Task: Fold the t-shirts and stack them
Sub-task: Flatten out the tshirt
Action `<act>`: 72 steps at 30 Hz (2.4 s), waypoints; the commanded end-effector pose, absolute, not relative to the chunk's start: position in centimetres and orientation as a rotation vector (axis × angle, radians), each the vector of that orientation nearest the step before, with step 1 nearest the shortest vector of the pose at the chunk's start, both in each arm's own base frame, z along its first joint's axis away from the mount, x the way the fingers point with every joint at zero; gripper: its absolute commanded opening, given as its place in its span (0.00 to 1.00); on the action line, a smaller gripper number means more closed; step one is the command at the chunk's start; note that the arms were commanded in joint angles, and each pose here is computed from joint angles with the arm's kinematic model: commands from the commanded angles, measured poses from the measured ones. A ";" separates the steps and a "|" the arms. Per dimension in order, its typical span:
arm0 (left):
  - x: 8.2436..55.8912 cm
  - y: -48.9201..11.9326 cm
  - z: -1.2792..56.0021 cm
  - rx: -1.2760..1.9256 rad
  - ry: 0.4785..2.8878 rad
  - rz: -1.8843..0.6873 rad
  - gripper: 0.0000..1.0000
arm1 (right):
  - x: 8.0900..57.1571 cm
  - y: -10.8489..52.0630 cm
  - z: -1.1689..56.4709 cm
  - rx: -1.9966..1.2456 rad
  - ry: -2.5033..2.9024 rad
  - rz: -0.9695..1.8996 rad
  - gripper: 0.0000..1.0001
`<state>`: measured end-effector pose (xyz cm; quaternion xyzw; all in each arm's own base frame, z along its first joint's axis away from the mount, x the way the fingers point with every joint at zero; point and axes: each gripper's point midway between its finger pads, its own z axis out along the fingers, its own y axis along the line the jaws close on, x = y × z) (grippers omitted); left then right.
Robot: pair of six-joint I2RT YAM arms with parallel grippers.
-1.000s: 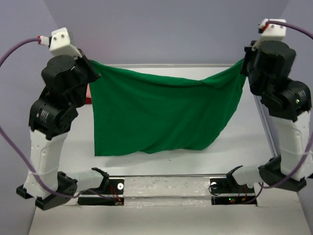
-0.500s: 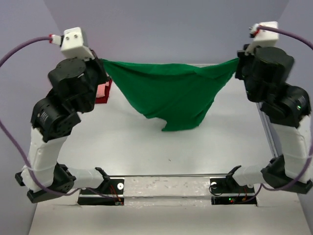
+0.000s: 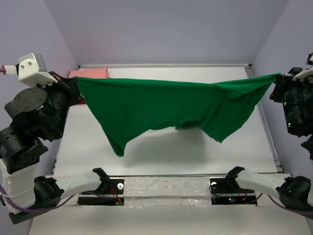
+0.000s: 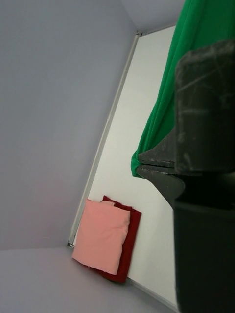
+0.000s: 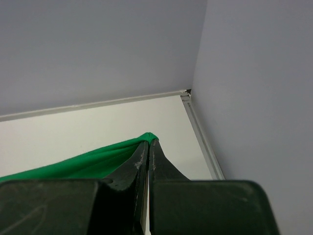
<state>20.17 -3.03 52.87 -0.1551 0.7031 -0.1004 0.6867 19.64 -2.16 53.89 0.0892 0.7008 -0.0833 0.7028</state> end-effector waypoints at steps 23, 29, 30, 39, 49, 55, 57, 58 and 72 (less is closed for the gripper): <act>22.4 -5.2 51.9 -0.346 1.590 -0.142 0.00 | 24.0 0.3 55.1 0.165 1.561 -0.354 0.00; 21.3 -4.4 50.9 -0.371 1.610 -0.177 0.00 | 21.7 -1.4 53.7 0.190 1.586 -0.312 0.00; 21.2 -4.2 50.8 -0.372 1.615 -0.173 0.00 | 21.5 -1.5 53.7 0.193 1.587 -0.311 0.00; 22.0 -4.7 50.5 -0.346 1.622 -0.115 0.00 | 22.5 -0.7 54.1 0.186 1.587 -0.316 0.00; 28.9 -10.0 49.7 -0.268 1.627 0.020 0.00 | 30.8 5.3 53.8 0.113 1.629 -0.303 0.00; 36.2 -9.6 48.2 -0.261 1.677 0.004 0.00 | 39.7 5.7 49.6 0.151 1.755 -0.228 0.00; 38.9 -9.0 47.0 -0.252 1.720 0.034 0.00 | 42.5 4.8 48.0 0.158 1.793 -0.187 0.00; 39.6 -8.7 46.9 -0.261 1.724 0.040 0.00 | 43.5 4.3 47.0 0.168 1.819 -0.192 0.00; 48.6 -5.8 43.4 -0.302 1.752 0.142 0.00 | 53.0 3.1 38.8 0.131 1.978 -0.009 0.00</act>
